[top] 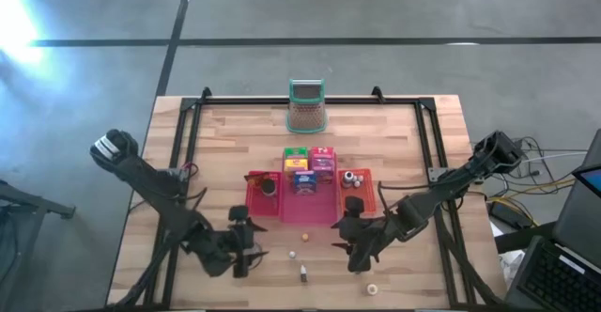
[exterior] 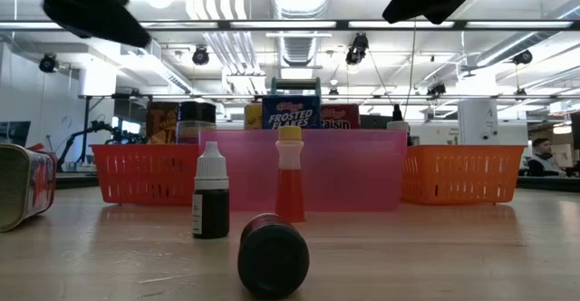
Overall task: Pick & Place Kitchen Items
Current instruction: Put the small orange food coloring bottle into the orange bin
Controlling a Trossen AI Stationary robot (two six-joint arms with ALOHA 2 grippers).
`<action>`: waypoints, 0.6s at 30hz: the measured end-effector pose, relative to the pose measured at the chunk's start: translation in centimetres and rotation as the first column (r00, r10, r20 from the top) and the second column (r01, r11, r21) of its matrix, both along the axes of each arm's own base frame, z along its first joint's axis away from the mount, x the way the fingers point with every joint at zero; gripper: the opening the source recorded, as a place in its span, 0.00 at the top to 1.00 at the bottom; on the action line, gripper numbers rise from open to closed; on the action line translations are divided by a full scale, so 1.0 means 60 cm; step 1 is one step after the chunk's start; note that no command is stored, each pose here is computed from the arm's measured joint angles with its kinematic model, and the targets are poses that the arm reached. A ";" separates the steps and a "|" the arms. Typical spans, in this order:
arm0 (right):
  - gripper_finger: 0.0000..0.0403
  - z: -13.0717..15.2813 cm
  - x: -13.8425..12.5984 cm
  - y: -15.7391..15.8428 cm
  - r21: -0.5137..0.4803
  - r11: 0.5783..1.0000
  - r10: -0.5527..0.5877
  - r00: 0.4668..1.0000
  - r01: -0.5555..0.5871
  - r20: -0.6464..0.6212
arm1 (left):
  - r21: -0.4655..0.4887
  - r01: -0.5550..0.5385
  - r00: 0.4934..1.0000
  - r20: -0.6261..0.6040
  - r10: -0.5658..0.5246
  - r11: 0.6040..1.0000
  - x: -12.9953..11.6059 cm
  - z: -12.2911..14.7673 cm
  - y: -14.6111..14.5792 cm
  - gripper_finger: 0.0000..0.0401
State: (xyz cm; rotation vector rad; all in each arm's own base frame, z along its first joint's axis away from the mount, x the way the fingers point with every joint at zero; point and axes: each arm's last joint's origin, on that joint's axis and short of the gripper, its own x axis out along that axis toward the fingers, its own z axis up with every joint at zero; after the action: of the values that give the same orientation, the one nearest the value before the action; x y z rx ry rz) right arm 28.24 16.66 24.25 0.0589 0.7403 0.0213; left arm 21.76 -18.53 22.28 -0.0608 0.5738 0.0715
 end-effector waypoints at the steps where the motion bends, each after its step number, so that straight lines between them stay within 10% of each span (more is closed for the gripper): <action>1: 0.49 0.000 0.000 0.000 0.001 1.000 -0.001 1.000 0.001 0.000 | -0.003 -0.005 1.000 -0.003 0.005 1.000 0.003 0.000 0.003 0.29; 18: 0.46 -0.002 -0.001 -0.001 -0.007 1.000 -0.001 1.000 0.001 -0.013 | 0.076 0.114 0.993 -0.040 -0.111 0.991 0.040 -0.072 -0.026 0.31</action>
State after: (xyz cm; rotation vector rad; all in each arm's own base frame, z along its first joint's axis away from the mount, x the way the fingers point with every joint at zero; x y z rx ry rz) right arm 28.15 16.60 24.16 0.0528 0.7531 0.0178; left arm 24.15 -20.11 17.94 0.0487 0.6090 -0.0144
